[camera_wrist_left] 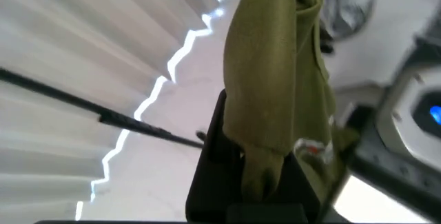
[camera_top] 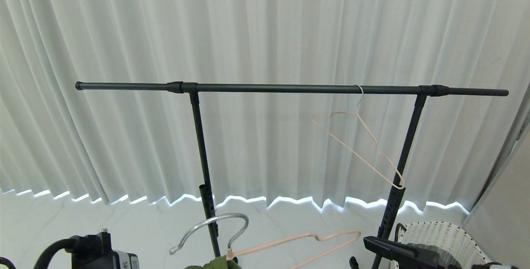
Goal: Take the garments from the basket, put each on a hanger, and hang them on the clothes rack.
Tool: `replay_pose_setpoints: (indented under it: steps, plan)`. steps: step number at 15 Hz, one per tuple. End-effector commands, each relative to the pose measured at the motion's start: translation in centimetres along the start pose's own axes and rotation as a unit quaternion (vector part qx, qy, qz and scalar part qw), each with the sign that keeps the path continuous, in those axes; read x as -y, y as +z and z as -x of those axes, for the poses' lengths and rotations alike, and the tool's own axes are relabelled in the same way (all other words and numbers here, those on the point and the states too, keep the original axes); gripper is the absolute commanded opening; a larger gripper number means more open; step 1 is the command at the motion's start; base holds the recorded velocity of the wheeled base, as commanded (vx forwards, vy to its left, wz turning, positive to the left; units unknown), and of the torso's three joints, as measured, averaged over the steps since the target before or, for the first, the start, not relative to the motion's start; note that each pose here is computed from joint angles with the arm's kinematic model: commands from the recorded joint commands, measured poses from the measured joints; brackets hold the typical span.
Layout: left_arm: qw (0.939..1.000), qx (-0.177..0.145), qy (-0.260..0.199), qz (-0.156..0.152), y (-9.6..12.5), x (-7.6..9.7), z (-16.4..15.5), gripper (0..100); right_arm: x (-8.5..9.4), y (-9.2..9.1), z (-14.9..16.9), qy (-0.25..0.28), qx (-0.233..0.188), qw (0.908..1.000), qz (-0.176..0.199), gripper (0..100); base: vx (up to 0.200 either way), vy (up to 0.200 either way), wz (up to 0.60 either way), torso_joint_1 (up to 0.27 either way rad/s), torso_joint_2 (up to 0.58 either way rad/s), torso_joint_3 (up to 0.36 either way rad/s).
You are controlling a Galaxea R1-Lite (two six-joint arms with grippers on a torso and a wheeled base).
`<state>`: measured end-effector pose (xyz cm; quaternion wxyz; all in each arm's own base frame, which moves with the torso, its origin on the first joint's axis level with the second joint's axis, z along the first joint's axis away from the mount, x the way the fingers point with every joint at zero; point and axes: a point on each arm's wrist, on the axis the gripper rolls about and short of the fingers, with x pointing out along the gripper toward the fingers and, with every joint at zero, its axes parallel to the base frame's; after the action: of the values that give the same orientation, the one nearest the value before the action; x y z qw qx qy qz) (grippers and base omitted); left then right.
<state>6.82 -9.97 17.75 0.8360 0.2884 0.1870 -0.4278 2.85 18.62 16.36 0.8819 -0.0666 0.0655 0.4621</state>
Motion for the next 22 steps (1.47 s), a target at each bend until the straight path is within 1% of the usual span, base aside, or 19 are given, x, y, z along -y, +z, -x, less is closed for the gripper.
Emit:
replay_pose_setpoints:
  steps: [1,3,4,6,7,8,9,11,13,16,18,19,22]
  plan:
    - [0.9995,0.012,0.027,0.010,0.4,-0.5,0.2,0,0.8,-0.2,-0.8,-0.027,-0.011,0.9995,-0.015,100,0.000,0.000,0.00,0.000,0.00,0.000]
    - [0.9973,0.043,0.057,0.018,1.2,-1.0,0.3,0,1.0,-0.6,-1.4,-0.038,-0.035,0.9976,-0.045,100,0.000,0.000,0.00,0.000,0.00,0.000]
    - [0.9964,0.054,0.063,0.020,1.5,-1.1,0.4,0,1.1,-0.9,-1.6,-0.043,-0.054,0.9956,-0.063,100,0.000,0.000,0.00,0.000,0.00,0.000]
    - [0.9954,0.066,0.067,0.022,2.0,-1.3,0.7,0,1.0,-0.9,-2.7,-0.051,-0.087,0.9895,-0.104,100,0.000,0.000,0.00,0.000,0.00,0.000]
    - [0.9949,0.071,0.068,0.023,2.2,-1.4,0.8,0,1.0,-0.6,-4.0,-0.051,-0.090,0.9861,-0.130,100,0.000,0.000,0.00,0.000,0.00,0.000]
    - [0.9945,0.076,0.068,0.023,2.4,-1.5,0.9,0,1.2,-0.4,-5.3,-0.062,-0.093,0.9835,-0.142,100,0.000,0.000,0.00,0.000,0.00,0.000]
    - [0.9941,0.080,0.068,0.024,2.7,-1.6,1.0,0,1.1,-0.5,-6.7,-0.072,-0.098,0.9819,-0.146,100,0.000,0.000,0.00,0.000,0.00,0.000]
    - [0.9934,0.088,0.069,0.024,3.0,-1.7,1.2,0,0.4,-1.1,-8.9,-0.078,-0.113,0.9785,-0.154,100,0.000,0.000,0.00,0.000,0.00,0.000]
    - [0.9928,0.095,0.069,0.024,3.1,-1.7,1.5,0,-0.3,-1.4,-11.3,-0.084,-0.117,0.9755,-0.166,100,0.000,0.000,0.00,0.000,0.00,0.000]
    - [0.9926,0.102,0.062,0.022,3.2,-1.5,1.7,0,-1.0,-2.0,-13.9,-0.086,-0.115,0.9751,-0.169,100,0.000,0.000,0.00,0.000,0.00,0.000]
    - [0.9926,0.104,0.060,0.020,3.2,-1.4,1.8,0,-1.2,-2.7,-14.4,-0.087,-0.122,0.9747,-0.165,100,0.000,0.000,0.00,0.000,0.00,0.000]
    - [0.9926,0.105,0.059,0.020,3.2,-1.4,1.8,0,-1.3,-3.0,-14.4,-0.087,-0.127,0.9745,-0.163,100,0.000,0.000,0.00,0.000,0.00,0.000]
    - [0.9923,0.105,0.061,0.021,3.3,-1.5,1.8,0,-0.9,-4.5,-13.7,-0.097,-0.152,0.9720,-0.151,100,0.000,0.000,0.00,0.000,0.00,0.000]
